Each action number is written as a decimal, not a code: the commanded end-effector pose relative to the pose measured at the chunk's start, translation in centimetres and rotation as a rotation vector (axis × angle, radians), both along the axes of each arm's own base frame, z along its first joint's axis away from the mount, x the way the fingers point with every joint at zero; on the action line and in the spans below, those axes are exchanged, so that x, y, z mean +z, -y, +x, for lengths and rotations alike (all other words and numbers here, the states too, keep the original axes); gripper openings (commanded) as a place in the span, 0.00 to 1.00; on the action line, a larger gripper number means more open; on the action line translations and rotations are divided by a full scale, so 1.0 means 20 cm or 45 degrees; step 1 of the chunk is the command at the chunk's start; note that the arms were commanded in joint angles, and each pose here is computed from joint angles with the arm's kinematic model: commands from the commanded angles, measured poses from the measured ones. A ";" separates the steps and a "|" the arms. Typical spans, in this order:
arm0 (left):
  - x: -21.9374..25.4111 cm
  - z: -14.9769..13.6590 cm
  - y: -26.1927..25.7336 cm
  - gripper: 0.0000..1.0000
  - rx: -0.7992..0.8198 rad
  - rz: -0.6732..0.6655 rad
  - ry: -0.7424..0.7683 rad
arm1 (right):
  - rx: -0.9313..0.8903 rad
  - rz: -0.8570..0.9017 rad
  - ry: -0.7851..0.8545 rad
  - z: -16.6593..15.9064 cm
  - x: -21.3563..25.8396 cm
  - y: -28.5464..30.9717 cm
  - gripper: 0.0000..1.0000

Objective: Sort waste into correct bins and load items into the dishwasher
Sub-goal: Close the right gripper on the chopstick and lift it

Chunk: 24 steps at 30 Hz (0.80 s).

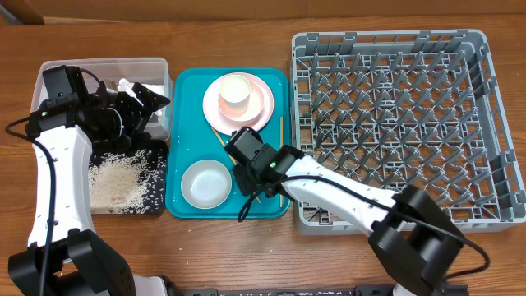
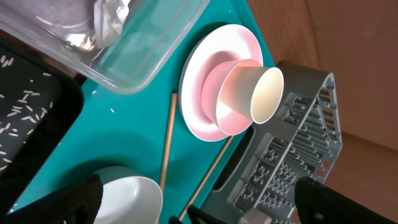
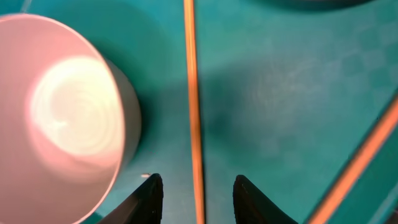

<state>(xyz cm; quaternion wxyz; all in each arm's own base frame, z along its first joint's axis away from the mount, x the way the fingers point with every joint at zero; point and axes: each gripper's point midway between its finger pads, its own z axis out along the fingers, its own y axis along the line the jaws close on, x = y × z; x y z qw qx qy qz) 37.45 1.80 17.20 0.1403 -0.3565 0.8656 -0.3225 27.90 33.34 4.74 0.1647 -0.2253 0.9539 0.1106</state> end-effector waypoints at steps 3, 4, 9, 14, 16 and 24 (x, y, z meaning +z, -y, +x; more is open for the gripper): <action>0.04 0.01 -0.01 1.00 -0.010 0.028 0.040 | -0.018 0.000 -0.049 0.01 -0.09 -0.03 0.38; 0.04 0.01 -0.01 1.00 -0.010 0.027 0.040 | -0.018 0.002 -0.048 0.01 -0.09 -0.04 0.37; 0.04 0.01 -0.01 1.00 -0.010 0.027 0.040 | -0.016 0.005 -0.052 0.00 -0.12 -0.05 0.35; 0.04 0.01 -0.01 1.00 -0.010 0.028 0.040 | -0.003 0.011 -0.066 0.00 -0.16 -0.08 0.35; 0.04 0.01 -0.01 1.00 -0.010 0.028 0.040 | -0.003 0.007 -0.069 0.00 -0.17 -0.08 0.35; 0.04 0.01 -0.01 1.00 -0.010 0.028 0.040 | -0.002 0.016 -0.062 0.00 -0.18 -0.09 0.30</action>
